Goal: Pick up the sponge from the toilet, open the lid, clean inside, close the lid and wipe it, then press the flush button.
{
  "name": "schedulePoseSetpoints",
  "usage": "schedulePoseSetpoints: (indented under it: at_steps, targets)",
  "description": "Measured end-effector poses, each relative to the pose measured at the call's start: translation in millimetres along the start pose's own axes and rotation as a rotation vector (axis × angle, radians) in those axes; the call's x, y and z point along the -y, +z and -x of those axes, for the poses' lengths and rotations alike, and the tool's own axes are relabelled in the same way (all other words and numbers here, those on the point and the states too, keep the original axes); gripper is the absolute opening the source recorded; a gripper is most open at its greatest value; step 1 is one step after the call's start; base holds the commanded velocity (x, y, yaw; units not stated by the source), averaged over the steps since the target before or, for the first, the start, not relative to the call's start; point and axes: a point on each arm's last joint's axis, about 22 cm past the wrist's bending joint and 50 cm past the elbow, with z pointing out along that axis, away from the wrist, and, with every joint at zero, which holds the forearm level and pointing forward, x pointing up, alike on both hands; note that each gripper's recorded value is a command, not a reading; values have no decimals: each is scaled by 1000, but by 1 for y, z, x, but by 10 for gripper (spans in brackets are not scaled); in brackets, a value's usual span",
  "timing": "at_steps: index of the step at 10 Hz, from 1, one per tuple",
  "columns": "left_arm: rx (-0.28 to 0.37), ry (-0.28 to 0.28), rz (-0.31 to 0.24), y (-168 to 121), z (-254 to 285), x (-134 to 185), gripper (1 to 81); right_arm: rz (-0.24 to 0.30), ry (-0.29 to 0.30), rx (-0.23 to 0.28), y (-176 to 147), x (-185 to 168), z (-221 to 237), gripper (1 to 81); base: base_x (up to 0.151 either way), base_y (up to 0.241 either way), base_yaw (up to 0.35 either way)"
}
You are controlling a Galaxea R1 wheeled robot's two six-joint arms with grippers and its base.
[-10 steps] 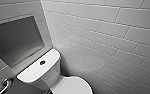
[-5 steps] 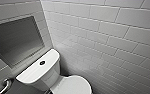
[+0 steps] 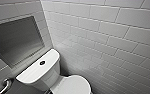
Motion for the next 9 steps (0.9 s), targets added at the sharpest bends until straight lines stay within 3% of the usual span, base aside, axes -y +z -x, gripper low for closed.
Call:
schedulePoseSetpoints:
  at_steps: [3,9]
  targets:
    - [-103,-18,62,-20,-32,-24,811,0,0,0,0,0,0,10,0,0,0]
    - [-165,-52,108,-41,-50,-42,811,-2,0,0,1,1,0,10,0,0,0]
